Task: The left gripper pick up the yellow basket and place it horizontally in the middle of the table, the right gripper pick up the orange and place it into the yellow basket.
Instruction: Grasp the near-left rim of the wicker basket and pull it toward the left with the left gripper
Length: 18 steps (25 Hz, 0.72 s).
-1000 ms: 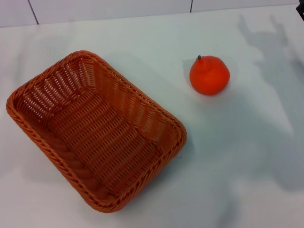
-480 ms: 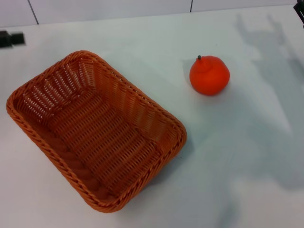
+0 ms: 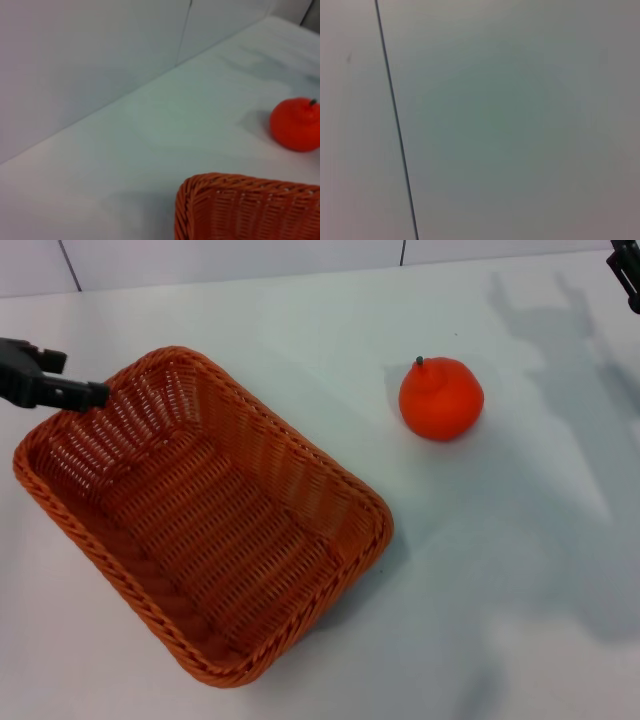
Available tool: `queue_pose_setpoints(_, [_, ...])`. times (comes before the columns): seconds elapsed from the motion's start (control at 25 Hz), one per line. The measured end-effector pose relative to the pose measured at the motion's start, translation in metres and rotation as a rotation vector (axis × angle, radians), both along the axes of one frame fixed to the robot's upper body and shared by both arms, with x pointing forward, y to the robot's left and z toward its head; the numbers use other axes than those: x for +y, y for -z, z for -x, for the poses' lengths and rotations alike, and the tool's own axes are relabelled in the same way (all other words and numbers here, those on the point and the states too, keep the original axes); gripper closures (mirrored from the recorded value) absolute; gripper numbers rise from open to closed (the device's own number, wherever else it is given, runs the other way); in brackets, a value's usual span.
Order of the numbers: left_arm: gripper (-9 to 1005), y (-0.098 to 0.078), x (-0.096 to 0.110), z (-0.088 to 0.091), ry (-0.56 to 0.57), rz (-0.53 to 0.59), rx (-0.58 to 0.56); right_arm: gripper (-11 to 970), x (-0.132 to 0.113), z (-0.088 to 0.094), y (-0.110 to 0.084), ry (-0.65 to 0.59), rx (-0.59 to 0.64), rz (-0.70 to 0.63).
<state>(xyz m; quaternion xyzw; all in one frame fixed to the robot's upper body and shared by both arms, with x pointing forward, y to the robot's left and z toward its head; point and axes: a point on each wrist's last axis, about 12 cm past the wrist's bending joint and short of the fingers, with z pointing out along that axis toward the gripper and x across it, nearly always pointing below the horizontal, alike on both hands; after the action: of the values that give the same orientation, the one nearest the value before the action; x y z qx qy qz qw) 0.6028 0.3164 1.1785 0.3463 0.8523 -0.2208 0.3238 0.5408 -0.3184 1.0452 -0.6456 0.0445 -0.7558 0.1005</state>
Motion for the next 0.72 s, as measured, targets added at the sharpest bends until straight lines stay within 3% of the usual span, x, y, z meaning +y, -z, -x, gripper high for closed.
queue_pose_setpoints(0.72, [171, 0.021, -0.027, -0.01, 0.021, -0.204, -0.002, 28, 0.006, 0.003, 0.004, -0.039, 0.016, 0.014])
